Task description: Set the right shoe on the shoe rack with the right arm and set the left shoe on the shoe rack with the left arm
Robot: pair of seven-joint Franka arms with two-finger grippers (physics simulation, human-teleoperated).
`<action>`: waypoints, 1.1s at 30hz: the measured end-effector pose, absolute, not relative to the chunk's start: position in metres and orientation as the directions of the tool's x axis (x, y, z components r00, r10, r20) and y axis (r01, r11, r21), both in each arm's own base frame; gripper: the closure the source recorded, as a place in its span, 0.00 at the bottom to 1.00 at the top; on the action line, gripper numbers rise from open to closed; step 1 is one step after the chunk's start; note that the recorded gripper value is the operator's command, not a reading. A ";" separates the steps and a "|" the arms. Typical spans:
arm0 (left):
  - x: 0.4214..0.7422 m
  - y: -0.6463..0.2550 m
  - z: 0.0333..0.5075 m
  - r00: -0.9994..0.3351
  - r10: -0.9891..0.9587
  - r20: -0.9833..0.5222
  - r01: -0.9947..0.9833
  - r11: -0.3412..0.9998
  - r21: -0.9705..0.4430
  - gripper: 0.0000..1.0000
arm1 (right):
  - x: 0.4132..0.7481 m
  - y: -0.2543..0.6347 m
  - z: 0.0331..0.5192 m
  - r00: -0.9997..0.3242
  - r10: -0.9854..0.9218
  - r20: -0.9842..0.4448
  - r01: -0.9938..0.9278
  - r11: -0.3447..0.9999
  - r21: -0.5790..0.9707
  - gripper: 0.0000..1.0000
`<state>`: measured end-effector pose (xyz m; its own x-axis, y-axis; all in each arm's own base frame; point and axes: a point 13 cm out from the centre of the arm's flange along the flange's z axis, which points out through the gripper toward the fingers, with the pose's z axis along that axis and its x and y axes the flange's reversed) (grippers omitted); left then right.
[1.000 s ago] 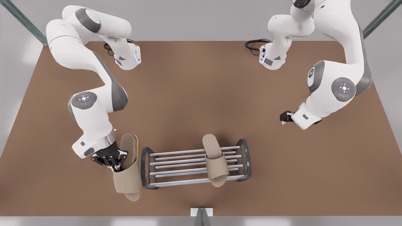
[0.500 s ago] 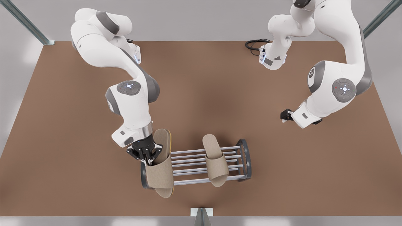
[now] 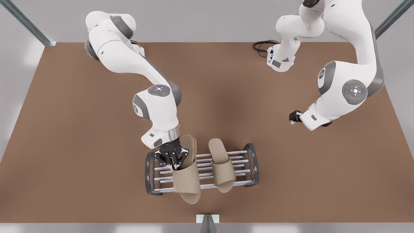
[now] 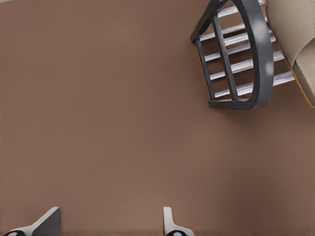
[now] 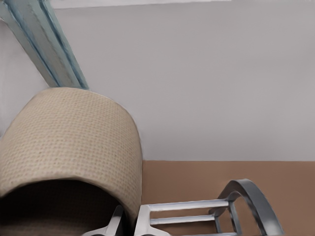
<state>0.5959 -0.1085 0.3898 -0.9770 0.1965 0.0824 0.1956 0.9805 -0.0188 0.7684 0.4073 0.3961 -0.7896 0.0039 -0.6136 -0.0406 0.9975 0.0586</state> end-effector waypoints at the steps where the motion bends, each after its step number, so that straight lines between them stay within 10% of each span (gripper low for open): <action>1: 0.596 -0.108 0.390 -0.977 0.197 0.083 0.196 0.980 -0.019 0.00 | 0.767 0.414 0.397 -0.785 0.000 -0.619 -0.049 0.997 0.062 0.79; 33: 0.593 -0.110 0.377 -0.972 0.213 0.103 0.212 0.977 -0.021 0.00 | 0.734 0.405 0.290 -0.780 -0.248 -0.575 -0.211 0.969 -0.130 0.79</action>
